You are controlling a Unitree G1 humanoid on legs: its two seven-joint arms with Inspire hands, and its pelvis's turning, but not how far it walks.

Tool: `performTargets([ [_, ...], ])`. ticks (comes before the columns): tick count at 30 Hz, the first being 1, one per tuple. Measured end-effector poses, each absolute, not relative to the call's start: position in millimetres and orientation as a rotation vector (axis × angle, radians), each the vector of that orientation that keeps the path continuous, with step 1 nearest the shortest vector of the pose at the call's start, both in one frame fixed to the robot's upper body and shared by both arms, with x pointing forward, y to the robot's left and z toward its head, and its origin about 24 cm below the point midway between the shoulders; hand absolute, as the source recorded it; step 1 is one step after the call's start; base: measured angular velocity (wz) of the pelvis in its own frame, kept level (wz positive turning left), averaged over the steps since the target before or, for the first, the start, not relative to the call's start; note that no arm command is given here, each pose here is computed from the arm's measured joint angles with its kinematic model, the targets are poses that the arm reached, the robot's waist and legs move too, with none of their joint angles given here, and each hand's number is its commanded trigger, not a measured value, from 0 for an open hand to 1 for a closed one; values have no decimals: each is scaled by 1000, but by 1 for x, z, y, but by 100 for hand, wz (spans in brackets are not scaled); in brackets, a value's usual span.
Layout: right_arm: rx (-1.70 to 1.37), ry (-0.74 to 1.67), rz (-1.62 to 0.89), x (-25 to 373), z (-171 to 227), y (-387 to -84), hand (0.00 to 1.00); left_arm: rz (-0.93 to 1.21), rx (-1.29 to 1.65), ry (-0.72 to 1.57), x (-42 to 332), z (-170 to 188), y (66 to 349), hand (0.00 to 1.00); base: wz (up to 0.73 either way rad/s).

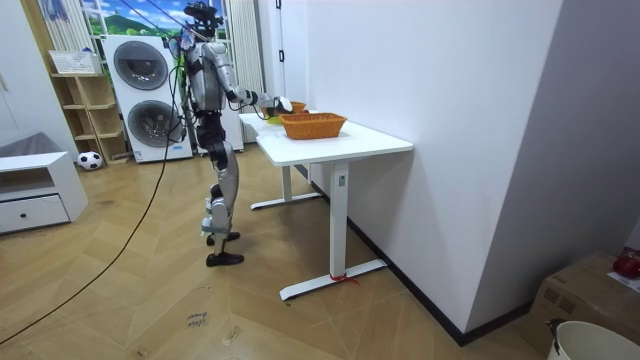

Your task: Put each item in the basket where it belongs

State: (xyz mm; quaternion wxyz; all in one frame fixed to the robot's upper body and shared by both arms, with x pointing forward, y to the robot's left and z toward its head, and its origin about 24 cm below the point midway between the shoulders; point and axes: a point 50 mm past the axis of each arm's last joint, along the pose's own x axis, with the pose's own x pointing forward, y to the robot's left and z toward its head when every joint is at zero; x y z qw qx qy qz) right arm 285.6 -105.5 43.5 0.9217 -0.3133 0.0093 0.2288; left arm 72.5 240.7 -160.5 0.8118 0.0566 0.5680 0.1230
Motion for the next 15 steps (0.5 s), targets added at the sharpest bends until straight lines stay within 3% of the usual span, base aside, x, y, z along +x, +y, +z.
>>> performTargets([
  [15, -707, 111, 692, 283, 48, -112, 0, 246, 138, 1218, 75, -156, 255, 0, -1],
])
